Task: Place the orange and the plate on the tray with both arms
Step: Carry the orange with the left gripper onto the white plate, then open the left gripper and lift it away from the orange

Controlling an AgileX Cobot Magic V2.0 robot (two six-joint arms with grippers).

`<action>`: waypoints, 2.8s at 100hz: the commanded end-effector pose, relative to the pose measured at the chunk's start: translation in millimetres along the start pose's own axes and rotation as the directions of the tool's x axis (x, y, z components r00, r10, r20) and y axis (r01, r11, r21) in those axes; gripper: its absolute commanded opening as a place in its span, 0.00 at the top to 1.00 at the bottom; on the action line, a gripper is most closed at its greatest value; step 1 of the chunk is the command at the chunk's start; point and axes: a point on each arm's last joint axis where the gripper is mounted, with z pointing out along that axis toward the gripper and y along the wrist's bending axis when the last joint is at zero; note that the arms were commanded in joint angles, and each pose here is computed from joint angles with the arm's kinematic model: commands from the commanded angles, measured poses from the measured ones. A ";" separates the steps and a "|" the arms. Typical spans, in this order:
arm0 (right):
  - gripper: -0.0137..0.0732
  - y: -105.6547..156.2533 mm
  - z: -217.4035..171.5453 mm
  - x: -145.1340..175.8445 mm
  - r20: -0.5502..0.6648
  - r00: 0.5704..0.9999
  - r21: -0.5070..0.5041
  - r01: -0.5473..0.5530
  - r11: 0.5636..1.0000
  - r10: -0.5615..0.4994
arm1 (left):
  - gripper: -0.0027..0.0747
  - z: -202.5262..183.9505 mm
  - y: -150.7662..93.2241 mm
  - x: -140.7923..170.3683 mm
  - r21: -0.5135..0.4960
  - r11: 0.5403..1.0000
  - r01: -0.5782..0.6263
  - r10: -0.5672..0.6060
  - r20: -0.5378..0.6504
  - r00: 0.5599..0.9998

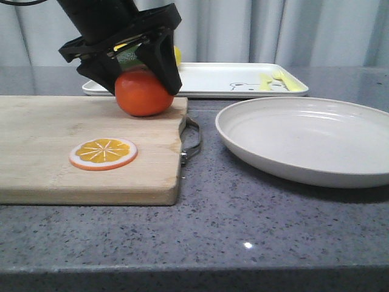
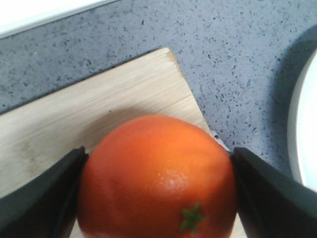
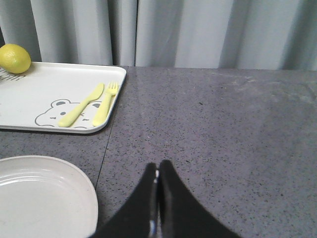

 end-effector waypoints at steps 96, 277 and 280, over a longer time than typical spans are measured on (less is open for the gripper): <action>0.91 0.0 -0.4 -18.8 0.103 0.995 0.005 0.012 1.000 -0.013 | 0.58 18.3 -159.9 6.6 0.221 0.932 -0.287 0.251 0.177 0.952; 0.91 -0.1 0.1 -11.5 0.022 1.000 0.004 0.005 1.000 -0.005 | 0.78 -116.7 -130.9 51.0 0.167 0.926 -0.338 0.229 0.462 0.857; 0.91 -0.1 0.0 -10.3 0.007 1.000 0.004 0.005 1.000 -0.005 | 0.80 -124.1 -128.4 57.5 0.166 0.926 -0.338 0.224 0.481 0.848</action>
